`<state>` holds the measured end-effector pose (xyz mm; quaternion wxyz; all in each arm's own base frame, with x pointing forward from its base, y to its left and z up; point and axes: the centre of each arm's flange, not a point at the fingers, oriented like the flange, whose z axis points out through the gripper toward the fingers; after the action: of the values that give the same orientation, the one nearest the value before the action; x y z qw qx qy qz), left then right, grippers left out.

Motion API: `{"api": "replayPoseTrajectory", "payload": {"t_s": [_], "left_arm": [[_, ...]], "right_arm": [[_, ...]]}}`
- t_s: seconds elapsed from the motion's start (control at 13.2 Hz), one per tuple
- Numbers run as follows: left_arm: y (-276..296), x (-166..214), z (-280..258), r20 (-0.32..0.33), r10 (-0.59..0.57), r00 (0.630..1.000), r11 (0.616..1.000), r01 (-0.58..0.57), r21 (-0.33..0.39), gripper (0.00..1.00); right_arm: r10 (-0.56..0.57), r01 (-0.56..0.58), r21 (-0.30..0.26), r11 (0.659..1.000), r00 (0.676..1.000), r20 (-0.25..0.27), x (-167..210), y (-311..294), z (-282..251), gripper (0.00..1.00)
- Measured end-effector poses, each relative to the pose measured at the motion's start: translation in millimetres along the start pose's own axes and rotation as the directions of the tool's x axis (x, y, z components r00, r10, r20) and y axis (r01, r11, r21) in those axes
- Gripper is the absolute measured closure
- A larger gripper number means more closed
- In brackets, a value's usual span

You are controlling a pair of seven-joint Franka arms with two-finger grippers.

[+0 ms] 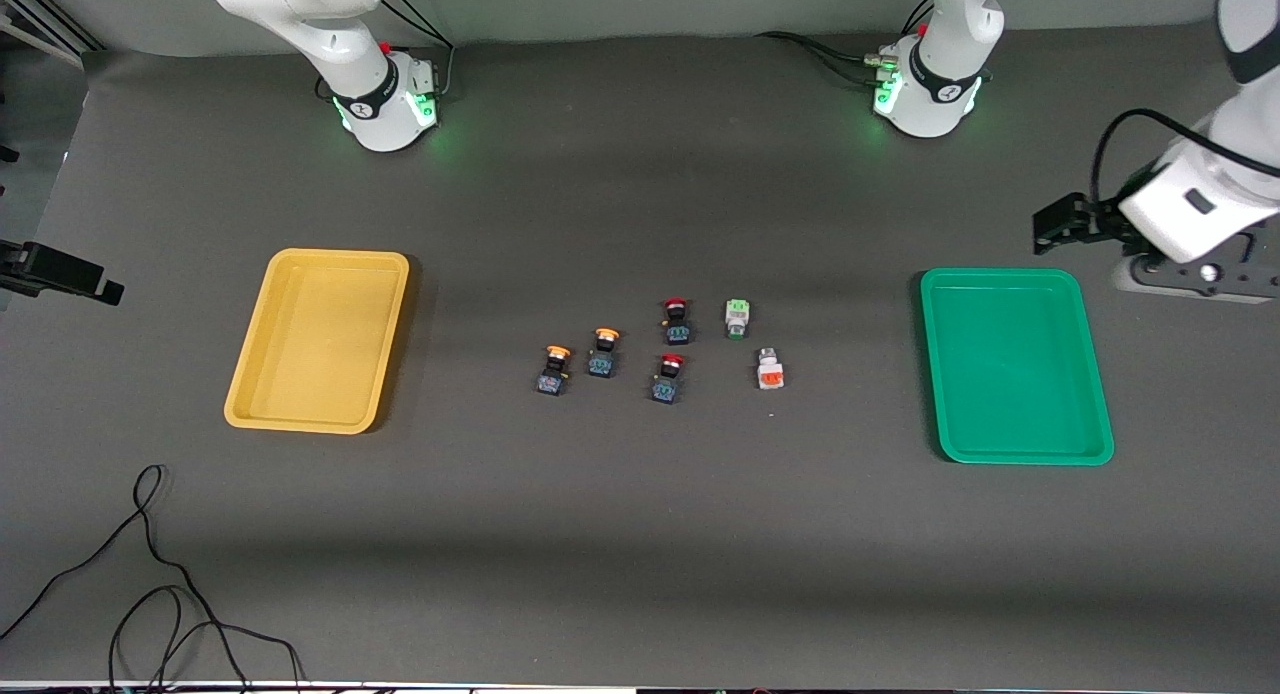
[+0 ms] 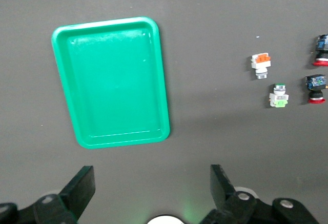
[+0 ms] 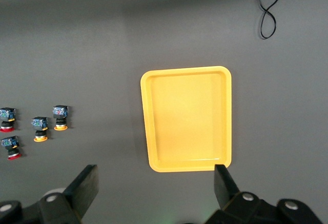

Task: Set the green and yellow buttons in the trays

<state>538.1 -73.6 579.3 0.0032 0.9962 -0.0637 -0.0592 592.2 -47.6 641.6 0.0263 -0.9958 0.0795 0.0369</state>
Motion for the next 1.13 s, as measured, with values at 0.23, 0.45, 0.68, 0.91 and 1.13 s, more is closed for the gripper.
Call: {"api": "replayPoseTrajectory", "payload": {"t_s": [0.23, 0.45, 0.68, 0.91, 1.13], "left_arm": [[50, -3, 0, -0.002, -0.025, 1.0, 1.0, 0.025, 0.005, 0.0], [140, -15, 1, -0.031, -0.088, 0.996, 0.996, 0.088, 0.008, 0.0], [228, -36, 14, -0.054, -0.116, 0.992, 0.993, 0.117, 0.007, 0.0], [263, -37, 39, -0.075, -0.13, 0.989, 0.991, 0.13, -0.007, 0.0], [281, -35, 96, -0.093, -0.147, 0.985, 0.989, 0.145, -0.022, 0.0]], "right_arm": [[-0.004, 0.004, -0.01, 1.0, 1.0, 0.026, -1, 1, 7, 0.0], [-0.005, 0.006, -0.015, 1.0, 0.997, 0.076, -4, 2, 17, 0.0], [-0.008, 0.01, -0.017, 1.0, 0.995, 0.104, -6, 0, 23, 0.0], [-0.008, 0.01, -0.017, 1.0, 0.994, 0.108, -6, 0, 25, 0.0], [-0.009, 0.01, -0.017, 1.0, 0.994, 0.108, -7, 0, 25, 0.0]]}}
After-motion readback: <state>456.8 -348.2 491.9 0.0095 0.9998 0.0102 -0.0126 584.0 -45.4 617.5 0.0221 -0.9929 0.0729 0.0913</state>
